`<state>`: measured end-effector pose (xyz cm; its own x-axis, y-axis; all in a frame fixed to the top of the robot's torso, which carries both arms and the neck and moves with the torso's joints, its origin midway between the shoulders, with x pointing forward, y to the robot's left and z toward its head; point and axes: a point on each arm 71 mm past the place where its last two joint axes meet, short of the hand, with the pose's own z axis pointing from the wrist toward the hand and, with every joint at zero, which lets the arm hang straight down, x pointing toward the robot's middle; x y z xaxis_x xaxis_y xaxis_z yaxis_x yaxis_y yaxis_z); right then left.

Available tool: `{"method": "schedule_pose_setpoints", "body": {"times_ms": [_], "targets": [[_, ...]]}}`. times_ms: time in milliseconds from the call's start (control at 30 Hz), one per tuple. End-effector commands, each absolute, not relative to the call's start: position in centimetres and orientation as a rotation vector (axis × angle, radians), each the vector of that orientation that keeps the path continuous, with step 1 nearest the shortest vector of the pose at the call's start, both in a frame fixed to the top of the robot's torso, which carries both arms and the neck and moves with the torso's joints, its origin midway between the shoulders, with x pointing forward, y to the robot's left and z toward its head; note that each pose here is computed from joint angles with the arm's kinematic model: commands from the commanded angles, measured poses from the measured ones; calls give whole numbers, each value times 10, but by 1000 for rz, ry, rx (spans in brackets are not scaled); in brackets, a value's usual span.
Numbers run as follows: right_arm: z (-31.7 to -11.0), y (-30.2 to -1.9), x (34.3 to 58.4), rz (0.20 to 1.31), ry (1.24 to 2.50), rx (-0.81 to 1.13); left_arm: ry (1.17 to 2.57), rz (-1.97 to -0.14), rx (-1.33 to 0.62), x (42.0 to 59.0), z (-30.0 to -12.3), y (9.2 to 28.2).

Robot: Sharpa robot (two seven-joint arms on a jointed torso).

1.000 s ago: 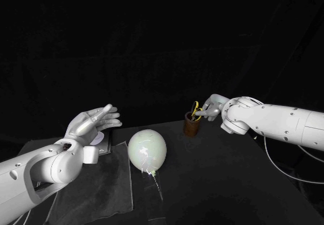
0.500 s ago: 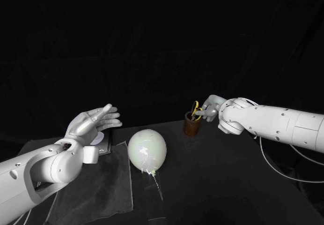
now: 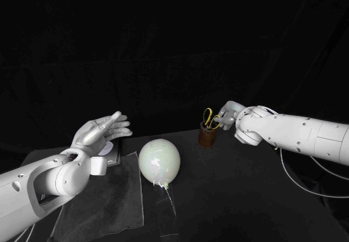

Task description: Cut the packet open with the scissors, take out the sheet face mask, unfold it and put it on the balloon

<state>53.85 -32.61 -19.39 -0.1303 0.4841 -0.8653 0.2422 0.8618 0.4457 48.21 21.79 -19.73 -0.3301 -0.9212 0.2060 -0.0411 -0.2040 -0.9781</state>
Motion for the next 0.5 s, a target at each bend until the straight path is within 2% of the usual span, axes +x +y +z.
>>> {"method": "schedule_pose_setpoints", "body": {"times_ms": [33, 500], "targets": [[-189, -328, 539, 248, 1649, 572, 1357, -1640, -1194, 482, -196, 217], [-178, -341, 531, 305, 1519, 646, 1361, -1634, -1205, 483, -198, 217]]}}
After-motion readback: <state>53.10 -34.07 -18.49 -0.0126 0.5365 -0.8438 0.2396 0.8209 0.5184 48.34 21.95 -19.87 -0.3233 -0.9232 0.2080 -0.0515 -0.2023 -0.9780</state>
